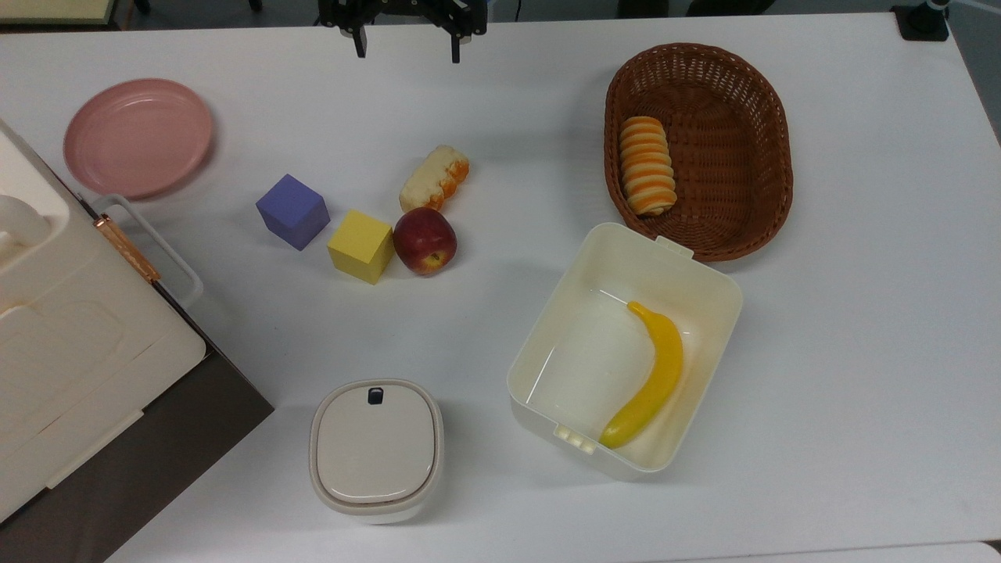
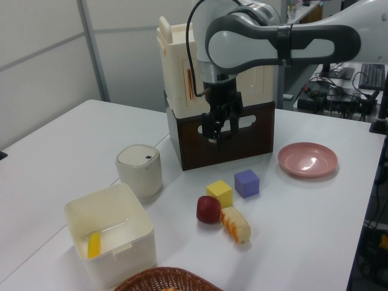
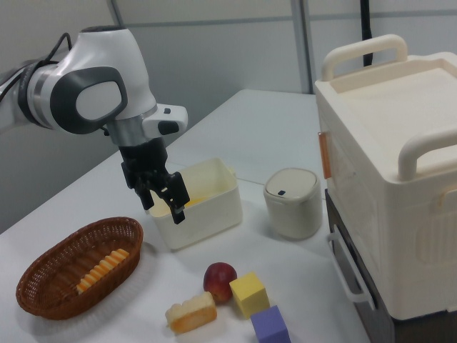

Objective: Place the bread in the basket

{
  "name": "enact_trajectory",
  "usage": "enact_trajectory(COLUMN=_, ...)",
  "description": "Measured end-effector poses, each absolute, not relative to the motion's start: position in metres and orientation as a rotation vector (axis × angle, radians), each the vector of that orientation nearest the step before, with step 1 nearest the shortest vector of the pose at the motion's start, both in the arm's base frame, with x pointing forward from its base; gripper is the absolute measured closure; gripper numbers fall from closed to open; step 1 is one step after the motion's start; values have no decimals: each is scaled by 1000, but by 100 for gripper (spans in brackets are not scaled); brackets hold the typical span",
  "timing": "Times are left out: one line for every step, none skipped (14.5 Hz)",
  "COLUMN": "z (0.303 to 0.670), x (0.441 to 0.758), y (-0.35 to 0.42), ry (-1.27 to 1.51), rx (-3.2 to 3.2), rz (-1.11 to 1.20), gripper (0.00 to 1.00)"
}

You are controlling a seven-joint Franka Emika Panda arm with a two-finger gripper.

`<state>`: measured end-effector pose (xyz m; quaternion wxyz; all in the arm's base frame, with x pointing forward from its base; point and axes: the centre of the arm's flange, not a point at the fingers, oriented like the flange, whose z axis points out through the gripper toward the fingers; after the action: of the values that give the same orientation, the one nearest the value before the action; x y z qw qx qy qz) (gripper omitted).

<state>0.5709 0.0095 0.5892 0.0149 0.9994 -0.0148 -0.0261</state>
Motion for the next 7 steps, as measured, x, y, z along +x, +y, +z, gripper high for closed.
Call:
enact_trajectory(z=589, x=571, y=9, ry=-46, rx=3110, rz=-81, gripper=0)
enact_trajectory(z=589, x=571, y=9, ry=-46, rx=3109, rz=-76, gripper=0)
enact_trajectory(z=590, x=572, y=9, ry=-45, rx=3108, rz=-69, gripper=0)
enact_trajectory(z=590, x=572, y=9, ry=-45, rx=3108, rz=-65, gripper=0)
enact_trajectory(z=589, x=573, y=9, ry=-45, rx=3108, rz=-65, gripper=0)
enact_trajectory(z=589, x=573, y=9, ry=-45, rx=3108, rz=-66, gripper=0)
enact_trajectory(z=588, x=573, y=9, ry=-44, rx=3107, rz=-68, gripper=0)
